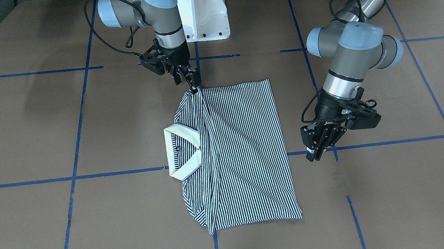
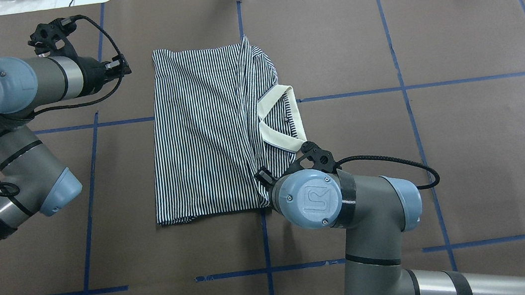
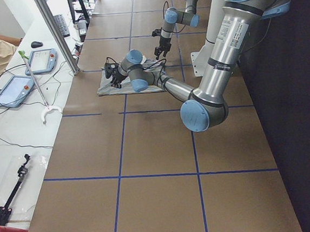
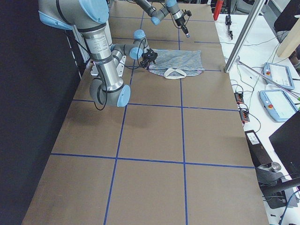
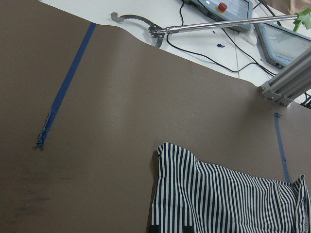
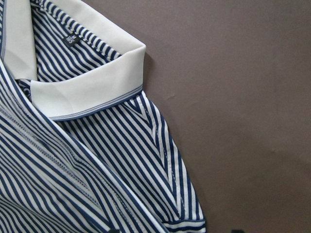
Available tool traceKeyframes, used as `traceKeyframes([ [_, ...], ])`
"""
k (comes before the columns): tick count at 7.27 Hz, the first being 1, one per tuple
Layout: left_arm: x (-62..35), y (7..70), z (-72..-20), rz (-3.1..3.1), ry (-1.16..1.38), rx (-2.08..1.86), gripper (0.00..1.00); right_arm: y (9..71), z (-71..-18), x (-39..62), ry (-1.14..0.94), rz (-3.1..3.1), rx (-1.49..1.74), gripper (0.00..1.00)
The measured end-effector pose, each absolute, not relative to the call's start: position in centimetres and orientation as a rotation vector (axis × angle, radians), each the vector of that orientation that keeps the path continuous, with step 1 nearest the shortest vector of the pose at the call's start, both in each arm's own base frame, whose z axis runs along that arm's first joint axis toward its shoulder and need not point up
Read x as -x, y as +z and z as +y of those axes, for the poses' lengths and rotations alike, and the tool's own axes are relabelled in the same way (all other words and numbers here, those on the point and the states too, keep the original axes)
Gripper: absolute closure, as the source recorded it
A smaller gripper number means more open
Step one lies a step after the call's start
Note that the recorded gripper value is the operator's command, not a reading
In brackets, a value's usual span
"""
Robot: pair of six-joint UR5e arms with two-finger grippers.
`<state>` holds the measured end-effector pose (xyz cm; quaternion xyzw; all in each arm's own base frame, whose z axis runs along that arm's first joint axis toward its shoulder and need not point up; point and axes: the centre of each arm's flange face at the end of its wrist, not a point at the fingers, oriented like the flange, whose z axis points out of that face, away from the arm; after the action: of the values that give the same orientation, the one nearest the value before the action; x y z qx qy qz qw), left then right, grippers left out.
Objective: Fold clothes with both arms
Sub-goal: 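Move the right gripper to the shirt edge beside the collar and grasp it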
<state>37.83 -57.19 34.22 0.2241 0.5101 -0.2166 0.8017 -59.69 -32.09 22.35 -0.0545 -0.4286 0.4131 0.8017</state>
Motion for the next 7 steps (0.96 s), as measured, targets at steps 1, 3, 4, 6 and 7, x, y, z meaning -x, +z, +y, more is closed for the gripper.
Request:
traceKeyframes([
  [1,-37.8,34.2,-57.2,1.095,-0.465,-0.480,0.71,22.2,-32.4,60.7,0.886,-0.908,0.117,0.21],
  [3,-37.8,34.1,-57.1,1.097,-0.465,-0.480,0.71,22.5,-32.7,61.8,0.887,-0.889,0.116,0.22],
  [4,-37.8,34.0,-57.1,1.098,-0.466,-0.479,0.71,22.8,-32.6,62.0,0.884,-0.882,0.116,0.23],
  [6,-37.8,34.0,-57.1,1.101,-0.468,-0.478,0.71,23.2,-32.2,62.3,0.877,-0.874,0.117,0.42],
  [7,-37.8,33.9,-57.0,1.103,-0.469,-0.478,0.71,23.3,-32.0,62.4,0.876,-0.872,0.119,0.89],
])
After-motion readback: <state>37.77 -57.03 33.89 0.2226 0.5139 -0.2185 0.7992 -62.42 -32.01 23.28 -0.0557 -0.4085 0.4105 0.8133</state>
